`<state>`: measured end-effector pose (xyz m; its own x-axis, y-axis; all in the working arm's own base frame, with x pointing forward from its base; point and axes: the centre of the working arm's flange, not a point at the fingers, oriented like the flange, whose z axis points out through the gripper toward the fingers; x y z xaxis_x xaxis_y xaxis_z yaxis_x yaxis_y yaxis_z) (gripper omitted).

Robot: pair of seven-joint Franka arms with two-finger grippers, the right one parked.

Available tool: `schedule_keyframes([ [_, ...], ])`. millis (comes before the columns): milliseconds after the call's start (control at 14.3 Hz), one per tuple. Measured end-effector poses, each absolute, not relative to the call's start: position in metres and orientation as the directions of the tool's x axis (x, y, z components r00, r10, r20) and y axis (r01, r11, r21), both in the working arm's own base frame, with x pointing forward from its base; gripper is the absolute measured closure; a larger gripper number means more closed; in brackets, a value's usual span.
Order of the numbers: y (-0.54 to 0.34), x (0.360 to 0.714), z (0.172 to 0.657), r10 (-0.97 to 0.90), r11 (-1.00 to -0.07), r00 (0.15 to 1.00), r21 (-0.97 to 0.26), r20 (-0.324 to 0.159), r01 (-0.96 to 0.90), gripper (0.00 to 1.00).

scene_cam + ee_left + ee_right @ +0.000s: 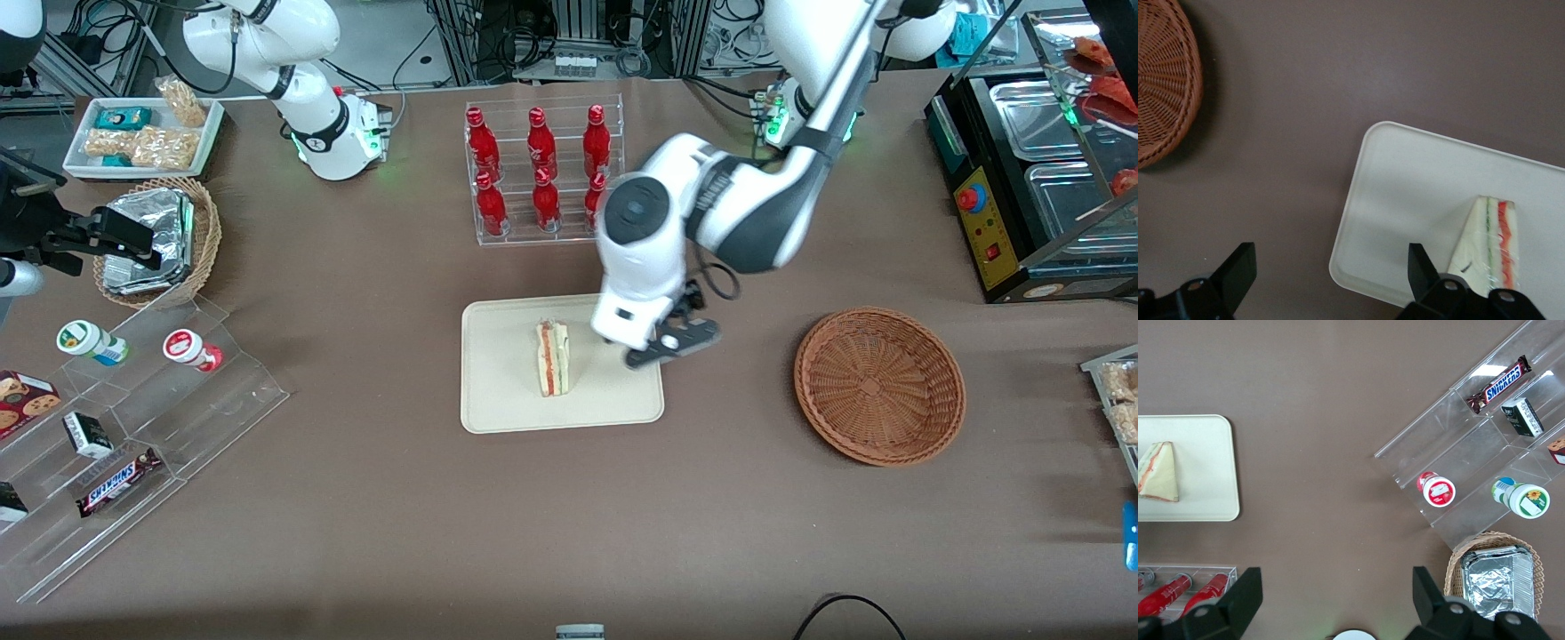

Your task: Place sandwich from basket to tray

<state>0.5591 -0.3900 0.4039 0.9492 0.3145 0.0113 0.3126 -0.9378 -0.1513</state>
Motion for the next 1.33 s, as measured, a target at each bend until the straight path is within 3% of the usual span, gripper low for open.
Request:
schedule_keyframes([
  [350, -0.273, 0.578, 0.428, 0.215, -0.966, 0.976, -0.157, -0.046, 0.205, 0.0],
  [770, -0.167, 0.557, 0.492, 0.065, -0.995, 0.982, -0.091, -0.176, 0.05, 0.0],
  [1120, -0.095, 0.542, 0.547, -0.082, -0.996, 0.98, -0.029, -0.183, -0.088, 0.0],
  [1330, -0.064, 0.537, 0.567, -0.139, -0.99, 0.978, -0.013, -0.155, -0.143, 0.0],
])
